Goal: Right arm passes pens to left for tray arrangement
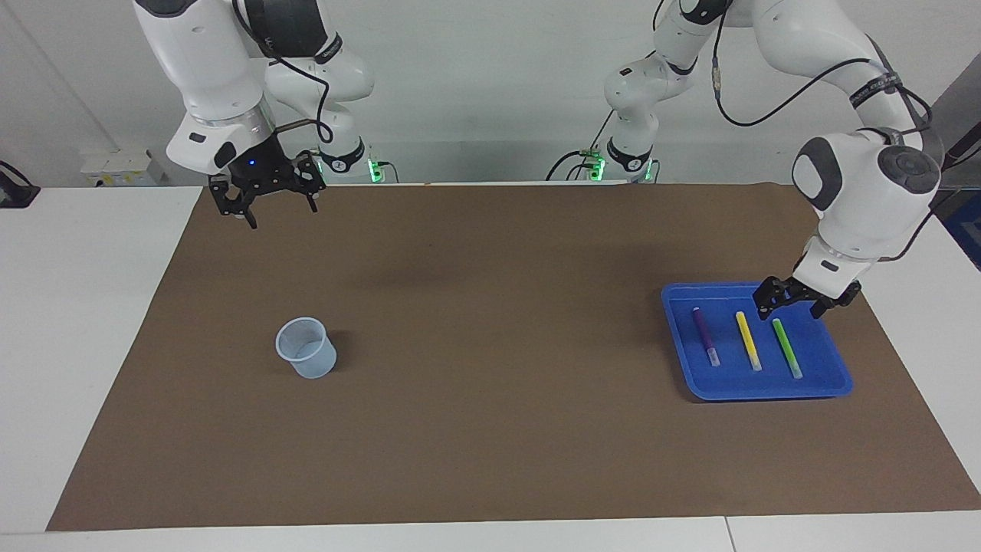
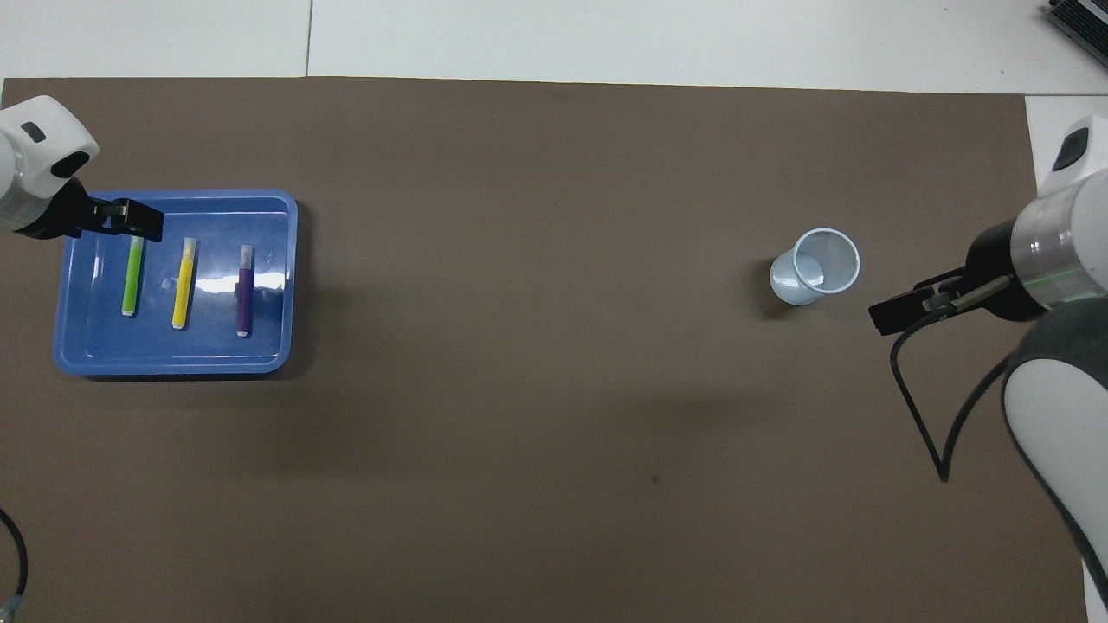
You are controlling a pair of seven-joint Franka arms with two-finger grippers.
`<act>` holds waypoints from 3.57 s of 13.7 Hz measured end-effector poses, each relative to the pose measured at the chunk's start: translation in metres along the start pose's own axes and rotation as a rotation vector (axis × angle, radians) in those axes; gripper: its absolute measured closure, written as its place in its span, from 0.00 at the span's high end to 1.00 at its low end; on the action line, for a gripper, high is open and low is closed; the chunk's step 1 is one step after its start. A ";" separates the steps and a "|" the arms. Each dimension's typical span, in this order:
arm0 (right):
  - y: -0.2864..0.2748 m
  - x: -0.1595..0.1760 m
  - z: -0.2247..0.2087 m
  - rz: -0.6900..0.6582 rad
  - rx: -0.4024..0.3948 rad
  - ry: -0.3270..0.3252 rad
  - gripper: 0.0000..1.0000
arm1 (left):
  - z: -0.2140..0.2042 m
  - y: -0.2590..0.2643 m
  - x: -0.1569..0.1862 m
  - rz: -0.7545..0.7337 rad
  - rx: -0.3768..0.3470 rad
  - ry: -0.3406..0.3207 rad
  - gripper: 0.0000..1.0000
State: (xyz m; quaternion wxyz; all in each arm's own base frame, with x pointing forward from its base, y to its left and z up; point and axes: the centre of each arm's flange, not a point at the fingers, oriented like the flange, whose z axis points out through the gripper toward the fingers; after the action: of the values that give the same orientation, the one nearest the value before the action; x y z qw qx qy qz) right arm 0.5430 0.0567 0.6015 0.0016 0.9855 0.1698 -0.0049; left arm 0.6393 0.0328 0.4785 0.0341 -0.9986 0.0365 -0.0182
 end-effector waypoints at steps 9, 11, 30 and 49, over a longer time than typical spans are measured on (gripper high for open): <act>0.000 0.000 0.000 0.000 -0.001 0.001 1.00 | -0.119 0.083 -0.061 -0.040 0.061 -0.030 1.00; 0.000 0.000 0.000 0.008 0.001 0.001 1.00 | -0.131 0.084 -0.068 -0.044 0.071 -0.022 1.00; -0.002 0.000 0.000 0.156 0.024 -0.001 1.00 | -0.152 0.066 -0.081 -0.100 0.038 0.012 1.00; -0.001 0.000 -0.001 0.157 0.024 0.001 1.00 | -0.155 0.053 -0.083 -0.122 0.024 0.027 1.00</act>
State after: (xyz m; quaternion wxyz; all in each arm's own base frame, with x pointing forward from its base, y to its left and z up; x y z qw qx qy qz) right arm 0.5423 0.0579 0.6024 -0.0099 0.9957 0.0917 -0.0062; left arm 0.5464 -0.0237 0.6266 0.0446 -0.9981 -0.0244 -0.0340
